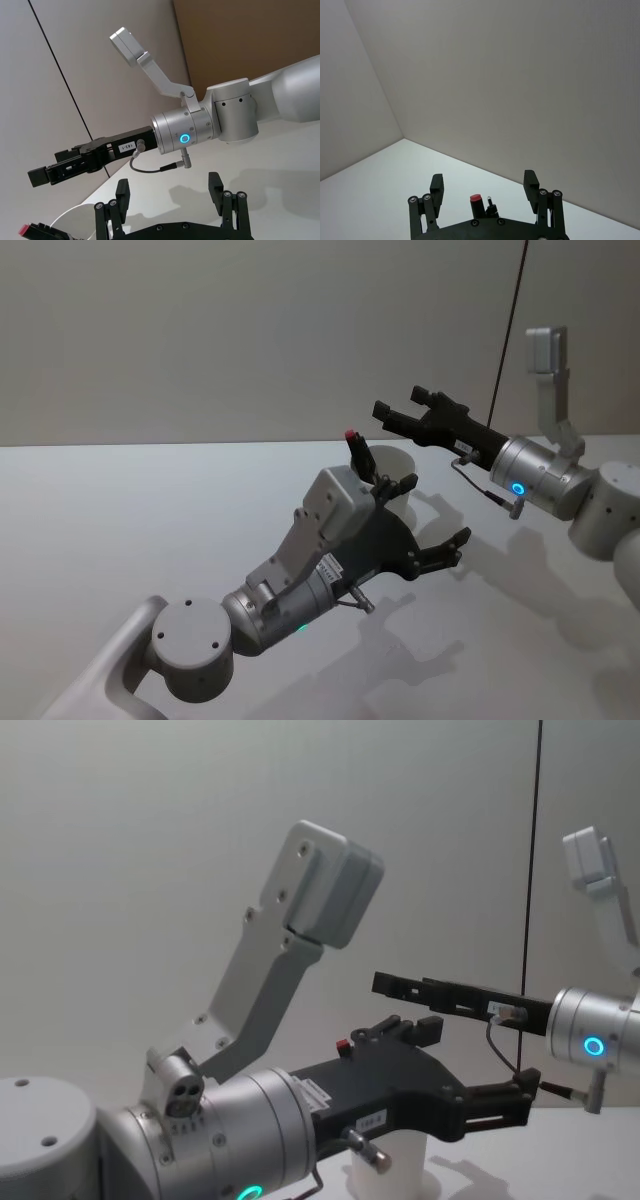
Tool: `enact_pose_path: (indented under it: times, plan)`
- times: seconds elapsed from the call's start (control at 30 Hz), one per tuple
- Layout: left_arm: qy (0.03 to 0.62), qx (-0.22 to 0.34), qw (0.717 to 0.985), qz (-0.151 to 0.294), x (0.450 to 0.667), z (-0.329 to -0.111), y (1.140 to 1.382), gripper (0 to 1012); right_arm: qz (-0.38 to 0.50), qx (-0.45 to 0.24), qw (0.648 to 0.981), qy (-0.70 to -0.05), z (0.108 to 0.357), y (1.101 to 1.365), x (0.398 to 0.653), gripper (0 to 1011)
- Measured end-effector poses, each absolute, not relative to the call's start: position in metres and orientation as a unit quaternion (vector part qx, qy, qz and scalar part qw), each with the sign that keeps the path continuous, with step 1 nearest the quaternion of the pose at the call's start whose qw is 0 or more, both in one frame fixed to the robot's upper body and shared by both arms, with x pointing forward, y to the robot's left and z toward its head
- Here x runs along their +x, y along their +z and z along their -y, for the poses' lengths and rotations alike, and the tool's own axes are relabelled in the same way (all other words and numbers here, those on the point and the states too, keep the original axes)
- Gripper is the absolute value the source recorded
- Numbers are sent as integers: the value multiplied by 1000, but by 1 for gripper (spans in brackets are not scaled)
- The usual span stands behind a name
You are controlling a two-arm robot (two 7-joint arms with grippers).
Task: Place the pen into the pen holder.
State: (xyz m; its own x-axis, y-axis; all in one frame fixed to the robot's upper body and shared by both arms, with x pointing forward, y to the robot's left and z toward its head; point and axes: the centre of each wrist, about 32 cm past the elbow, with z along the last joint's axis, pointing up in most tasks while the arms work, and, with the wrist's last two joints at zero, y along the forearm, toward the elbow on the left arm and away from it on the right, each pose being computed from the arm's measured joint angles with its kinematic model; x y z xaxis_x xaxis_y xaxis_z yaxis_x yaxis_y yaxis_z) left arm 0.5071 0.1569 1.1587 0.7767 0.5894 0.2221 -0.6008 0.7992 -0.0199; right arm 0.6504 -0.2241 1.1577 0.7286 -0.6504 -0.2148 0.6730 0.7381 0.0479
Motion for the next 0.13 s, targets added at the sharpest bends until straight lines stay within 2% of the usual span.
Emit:
enact_pose_path:
  times: [0.13]
  plan:
    - [316,26,942,109,507,-157,1159,1003,-92,61,928,-357,224,1158,650,1001]
